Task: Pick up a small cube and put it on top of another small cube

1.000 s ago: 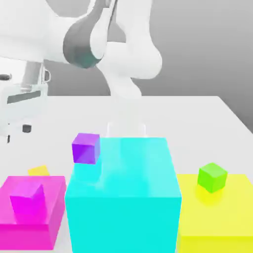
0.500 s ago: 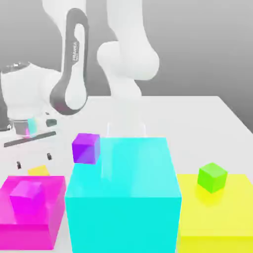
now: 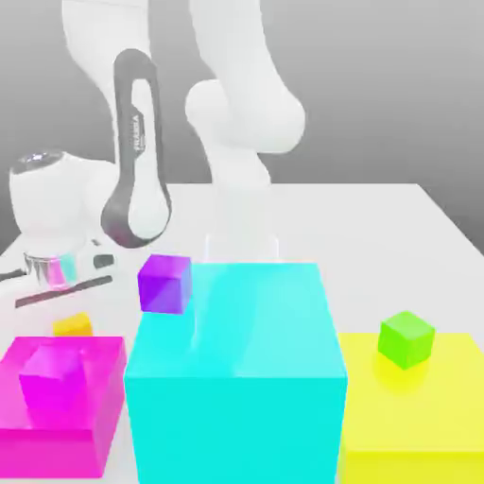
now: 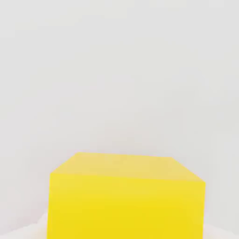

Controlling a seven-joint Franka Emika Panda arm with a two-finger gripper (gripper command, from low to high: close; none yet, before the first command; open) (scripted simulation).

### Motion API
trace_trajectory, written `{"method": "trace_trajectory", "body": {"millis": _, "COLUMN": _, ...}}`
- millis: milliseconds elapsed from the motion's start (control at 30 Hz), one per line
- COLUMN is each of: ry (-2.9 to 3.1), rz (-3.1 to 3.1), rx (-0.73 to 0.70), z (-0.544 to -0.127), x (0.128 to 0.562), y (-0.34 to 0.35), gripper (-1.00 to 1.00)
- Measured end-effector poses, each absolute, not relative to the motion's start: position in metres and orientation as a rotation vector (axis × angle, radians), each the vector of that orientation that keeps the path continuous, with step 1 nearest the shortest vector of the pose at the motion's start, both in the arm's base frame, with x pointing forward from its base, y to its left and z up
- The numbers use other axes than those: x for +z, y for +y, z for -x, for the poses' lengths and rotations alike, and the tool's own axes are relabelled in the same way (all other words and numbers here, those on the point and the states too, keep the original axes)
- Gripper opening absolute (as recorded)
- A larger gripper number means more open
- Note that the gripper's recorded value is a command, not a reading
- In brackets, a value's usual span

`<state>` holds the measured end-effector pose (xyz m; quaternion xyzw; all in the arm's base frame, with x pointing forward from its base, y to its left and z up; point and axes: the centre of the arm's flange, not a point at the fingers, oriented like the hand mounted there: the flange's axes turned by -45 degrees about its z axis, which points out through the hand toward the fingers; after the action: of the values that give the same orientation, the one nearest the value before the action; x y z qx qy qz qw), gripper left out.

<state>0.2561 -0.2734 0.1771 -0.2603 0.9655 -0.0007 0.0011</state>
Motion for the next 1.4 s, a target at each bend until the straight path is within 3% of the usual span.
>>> {"method": "trace_trajectory", "body": {"millis": 267, "ry": 3.008, "rz": 0.799, "rx": 0.058, "z": -0.216, "x": 0.189, "y": -0.301, "gripper": -1.0}}
{"method": "trace_trajectory", "body": {"millis": 1033, "ry": 1.971, "rz": 2.0, "rx": -0.233, "z": -0.395, "x": 0.32, "y": -0.221, "gripper": -1.0}}
{"method": "trace_trajectory", "body": {"millis": 1267, "ry": 1.521, "rz": 2.238, "rx": -0.355, "z": -0.438, "x": 0.366, "y": -0.166, "gripper": -1.0}}
{"method": "trace_trajectory", "body": {"millis": 1400, "ry": 1.288, "rz": 2.372, "rx": -0.268, "z": -0.458, "x": 0.374, "y": -0.072, "gripper": -1.0}}
